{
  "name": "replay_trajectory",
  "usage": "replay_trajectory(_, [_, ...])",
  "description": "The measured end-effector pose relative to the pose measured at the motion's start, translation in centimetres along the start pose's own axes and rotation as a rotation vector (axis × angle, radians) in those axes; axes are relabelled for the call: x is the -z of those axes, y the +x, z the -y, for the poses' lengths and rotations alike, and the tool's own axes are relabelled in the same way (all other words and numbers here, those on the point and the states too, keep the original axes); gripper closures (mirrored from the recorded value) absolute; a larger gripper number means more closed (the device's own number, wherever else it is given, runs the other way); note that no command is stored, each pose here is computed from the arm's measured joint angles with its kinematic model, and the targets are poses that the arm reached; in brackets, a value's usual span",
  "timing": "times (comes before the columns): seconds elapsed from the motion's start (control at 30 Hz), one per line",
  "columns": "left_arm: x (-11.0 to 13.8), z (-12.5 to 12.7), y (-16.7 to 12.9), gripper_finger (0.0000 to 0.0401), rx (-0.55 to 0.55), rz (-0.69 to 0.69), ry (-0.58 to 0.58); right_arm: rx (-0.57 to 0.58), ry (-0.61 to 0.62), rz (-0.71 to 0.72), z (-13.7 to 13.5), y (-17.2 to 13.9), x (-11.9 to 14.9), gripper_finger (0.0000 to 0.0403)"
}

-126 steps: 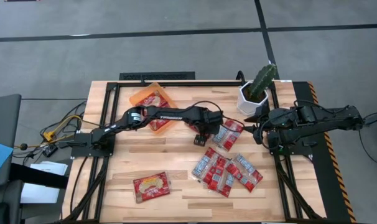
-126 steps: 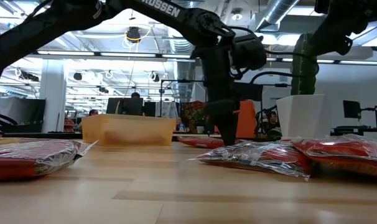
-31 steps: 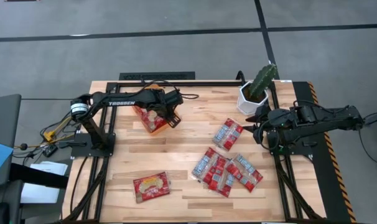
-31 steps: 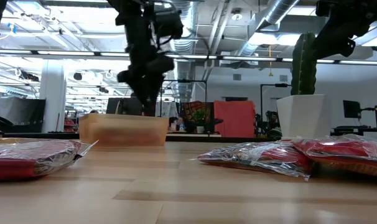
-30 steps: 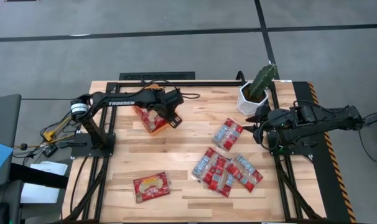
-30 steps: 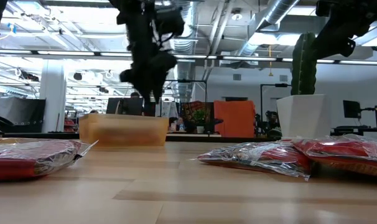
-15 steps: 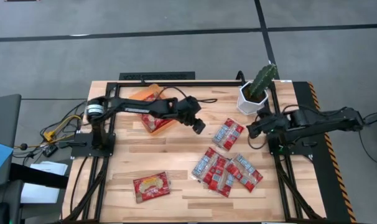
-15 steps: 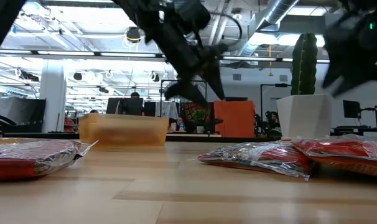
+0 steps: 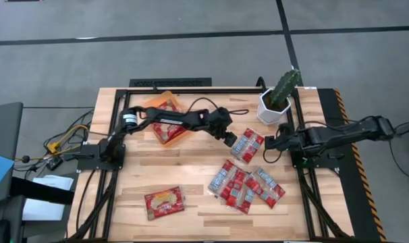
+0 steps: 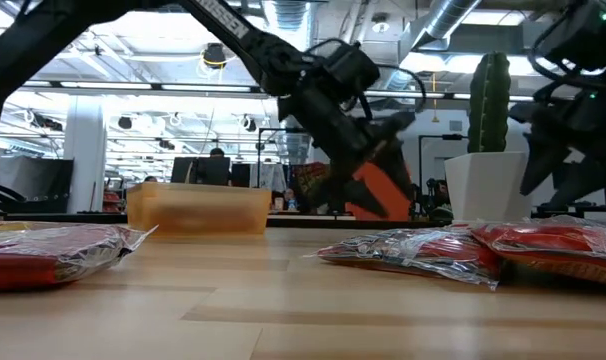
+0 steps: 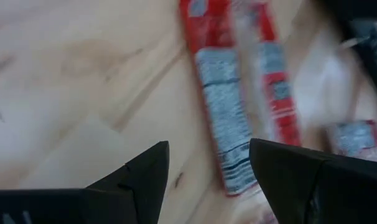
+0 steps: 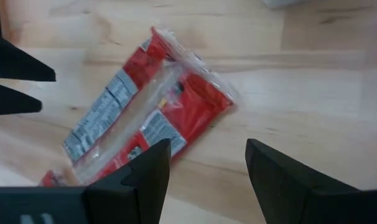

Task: Sort popcorn bags into baskets
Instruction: Put the red popcorn bag into the orange bin

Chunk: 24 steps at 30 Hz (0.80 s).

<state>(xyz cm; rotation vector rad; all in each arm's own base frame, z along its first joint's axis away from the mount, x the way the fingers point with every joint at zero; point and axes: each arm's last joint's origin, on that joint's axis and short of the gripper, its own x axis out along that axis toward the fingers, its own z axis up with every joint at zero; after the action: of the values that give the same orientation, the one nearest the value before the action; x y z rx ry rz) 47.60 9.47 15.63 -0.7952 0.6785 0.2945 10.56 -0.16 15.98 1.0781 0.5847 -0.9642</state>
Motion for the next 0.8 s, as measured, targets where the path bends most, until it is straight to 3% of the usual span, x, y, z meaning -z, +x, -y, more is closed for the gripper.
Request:
replay_trajectory(0.1, [0.3,-0.4,1.0,0.0191,0.020,-0.018,-0.026,-0.020,0.013,0.005,-0.2,0.7,0.3,0.0168])
replay_trajectory(0.4, [1.0,-1.2,2.4,0.0191,0.068,-0.061,-0.060,0.088,-0.024,-0.008,-0.8,2.6,1.1,0.0168])
replay_trajectory(0.8, [1.0,-1.3,2.5,0.0191,0.110,-0.064,-0.046,0.037,-0.110,-0.009,-3.2,6.4,1.9,0.0168])
